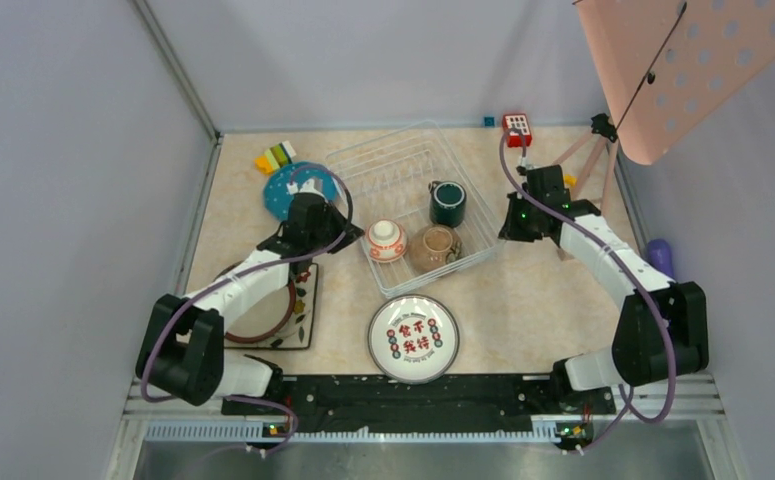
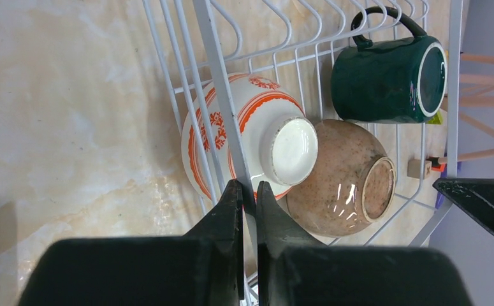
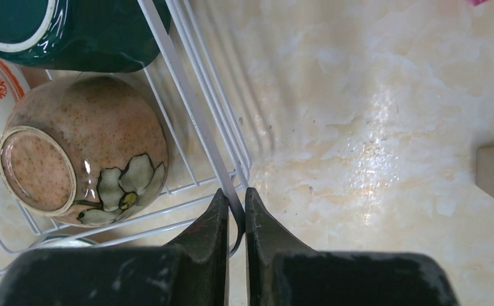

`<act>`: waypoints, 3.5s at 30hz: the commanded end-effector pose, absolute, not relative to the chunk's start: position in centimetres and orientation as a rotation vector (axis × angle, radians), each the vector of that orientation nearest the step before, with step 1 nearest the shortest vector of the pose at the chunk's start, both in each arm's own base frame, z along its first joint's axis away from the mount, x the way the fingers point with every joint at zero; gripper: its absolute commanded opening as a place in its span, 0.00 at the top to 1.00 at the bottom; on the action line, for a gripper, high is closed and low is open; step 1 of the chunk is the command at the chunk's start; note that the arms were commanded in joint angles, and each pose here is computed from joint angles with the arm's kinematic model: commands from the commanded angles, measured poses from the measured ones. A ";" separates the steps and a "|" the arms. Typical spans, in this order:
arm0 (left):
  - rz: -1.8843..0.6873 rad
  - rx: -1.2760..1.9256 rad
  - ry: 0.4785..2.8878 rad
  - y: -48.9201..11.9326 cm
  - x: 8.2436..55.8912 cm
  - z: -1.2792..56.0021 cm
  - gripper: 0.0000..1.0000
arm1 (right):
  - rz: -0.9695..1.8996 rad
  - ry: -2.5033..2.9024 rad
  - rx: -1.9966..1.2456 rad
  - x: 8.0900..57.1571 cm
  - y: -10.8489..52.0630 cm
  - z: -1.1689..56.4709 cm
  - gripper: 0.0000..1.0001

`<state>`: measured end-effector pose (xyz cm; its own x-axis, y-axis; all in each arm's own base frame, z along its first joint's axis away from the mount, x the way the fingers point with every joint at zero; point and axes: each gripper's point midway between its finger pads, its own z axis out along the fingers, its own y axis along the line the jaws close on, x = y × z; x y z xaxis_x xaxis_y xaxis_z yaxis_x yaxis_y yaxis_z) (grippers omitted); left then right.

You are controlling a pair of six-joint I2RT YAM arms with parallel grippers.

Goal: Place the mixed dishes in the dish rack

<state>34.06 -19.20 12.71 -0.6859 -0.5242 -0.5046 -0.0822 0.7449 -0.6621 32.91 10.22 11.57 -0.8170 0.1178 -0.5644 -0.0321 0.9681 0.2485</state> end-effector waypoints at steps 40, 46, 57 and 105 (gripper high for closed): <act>-1.068 0.092 2.634 -22.4 15.2 7.8 0.36 | 0.555 2.120 0.259 30.4 9.8 21.2 0.23; -1.067 0.053 2.704 -22.0 13.4 5.5 0.38 | 0.616 2.100 0.234 29.3 10.5 21.9 0.25; -1.167 0.074 2.783 -23.3 12.4 2.5 0.65 | 0.701 2.140 0.147 27.2 11.8 20.4 0.27; -1.250 0.288 2.222 -24.3 18.0 24.9 1.00 | 1.128 2.181 -0.404 19.7 23.4 22.4 0.41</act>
